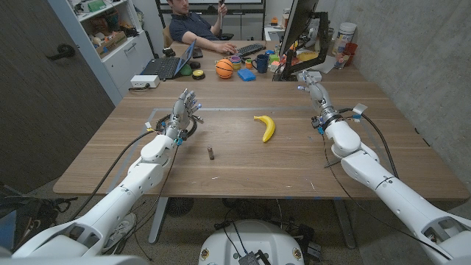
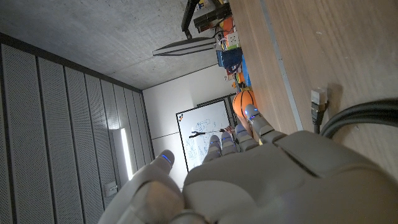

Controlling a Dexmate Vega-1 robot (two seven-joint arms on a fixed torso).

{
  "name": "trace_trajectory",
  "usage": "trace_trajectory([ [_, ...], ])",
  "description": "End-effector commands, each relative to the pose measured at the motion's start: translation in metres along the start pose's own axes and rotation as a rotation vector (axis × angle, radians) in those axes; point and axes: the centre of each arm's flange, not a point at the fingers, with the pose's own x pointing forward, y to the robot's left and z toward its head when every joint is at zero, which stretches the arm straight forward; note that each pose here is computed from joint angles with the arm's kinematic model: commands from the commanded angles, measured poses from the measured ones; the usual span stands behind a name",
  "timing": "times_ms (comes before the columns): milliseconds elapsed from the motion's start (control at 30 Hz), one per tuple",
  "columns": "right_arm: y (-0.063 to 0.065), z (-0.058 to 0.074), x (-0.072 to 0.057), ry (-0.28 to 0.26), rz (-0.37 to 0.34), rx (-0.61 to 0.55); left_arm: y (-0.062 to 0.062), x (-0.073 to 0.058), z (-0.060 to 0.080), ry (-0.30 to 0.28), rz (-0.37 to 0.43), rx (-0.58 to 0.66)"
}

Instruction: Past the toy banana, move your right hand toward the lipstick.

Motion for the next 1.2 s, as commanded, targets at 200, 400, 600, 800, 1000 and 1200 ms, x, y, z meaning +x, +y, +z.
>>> trace_trajectory([
  [200,0.014,0.03,0.005,-0.105,0.04,-0.117,0.0,-0.003,0.002,-0.005,0.005,0.003],
  [400,0.018,0.037,0.006,-0.148,0.056,-0.149,-0.001,-0.003,0.003,-0.008,0.004,0.003],
  [600,0.022,0.042,0.006,-0.179,0.072,-0.176,-0.001,-0.005,0.003,-0.008,0.006,0.003],
  [800,0.027,0.049,0.006,-0.204,0.094,-0.233,-0.002,-0.006,0.003,-0.008,0.007,0.003],
  [1000,0.038,0.055,0.008,-0.225,0.147,-0.264,-0.002,-0.007,0.003,-0.011,0.009,0.003],
  [1200,0.049,0.058,0.011,-0.24,0.197,-0.276,-0.001,-0.009,0.004,-0.013,0.011,0.002],
])
